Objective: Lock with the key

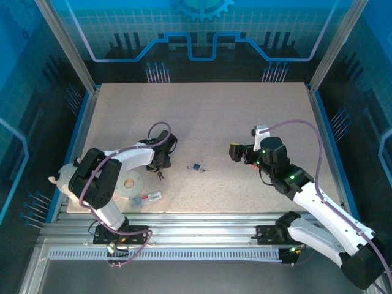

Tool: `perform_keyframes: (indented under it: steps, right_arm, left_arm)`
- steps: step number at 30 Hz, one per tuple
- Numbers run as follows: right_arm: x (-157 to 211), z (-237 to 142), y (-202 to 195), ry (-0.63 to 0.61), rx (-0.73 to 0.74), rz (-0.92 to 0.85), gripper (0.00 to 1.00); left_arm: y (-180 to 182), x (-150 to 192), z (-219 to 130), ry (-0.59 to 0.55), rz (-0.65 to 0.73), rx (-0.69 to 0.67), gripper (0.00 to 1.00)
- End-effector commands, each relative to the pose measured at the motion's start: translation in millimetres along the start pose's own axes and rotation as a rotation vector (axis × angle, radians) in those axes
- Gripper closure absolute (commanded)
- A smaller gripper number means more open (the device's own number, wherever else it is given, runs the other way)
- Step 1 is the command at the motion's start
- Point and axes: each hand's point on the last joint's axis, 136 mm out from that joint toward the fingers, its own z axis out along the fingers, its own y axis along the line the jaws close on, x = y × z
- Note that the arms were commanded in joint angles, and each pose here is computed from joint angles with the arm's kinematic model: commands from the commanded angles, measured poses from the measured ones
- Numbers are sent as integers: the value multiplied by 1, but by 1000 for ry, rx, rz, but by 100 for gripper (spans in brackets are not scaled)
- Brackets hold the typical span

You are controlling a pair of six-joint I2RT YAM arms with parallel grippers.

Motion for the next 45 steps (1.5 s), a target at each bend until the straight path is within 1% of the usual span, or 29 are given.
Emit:
perform_keyframes:
  steps: [1, 15, 18, 22, 27, 31, 32, 36, 39, 45]
  right_arm:
    - [-2, -4, 2, -23, -2, -3, 0]
    - [-1, 0, 2, -13, 7, -7, 0]
    - [-1, 2, 2, -12, 10, -6, 0]
    - [0, 4, 3, -2, 8, -8, 0]
    - [-2, 2, 9, -54, -43, -6, 0]
    - [-2, 1, 6, -97, -44, 13, 0]
    - [-1, 2, 6, -93, -52, 28, 0]
    - [8, 7, -5, -43, -1, 117, 0]
    - [8, 7, -2, -29, -13, 84, 0]
    - [11, 10, 0, -15, -30, 76, 0]
  left_arm:
    - [9, 4, 7, 8, 22, -53, 51]
    - [10, 4, 7, 7, 25, -51, 57]
    - [10, 4, 7, 7, 25, -50, 61]
    - [10, 4, 7, 8, 25, -51, 62]
    - [10, 5, 7, 9, 26, -52, 66]
    - [10, 5, 8, 10, 26, -53, 67]
    - [10, 5, 7, 10, 26, -53, 69]
    - [11, 6, 7, 13, 27, -53, 72]
    - [10, 7, 6, 14, 28, -48, 74]
    - [6, 7, 2, 9, 38, -36, 83]
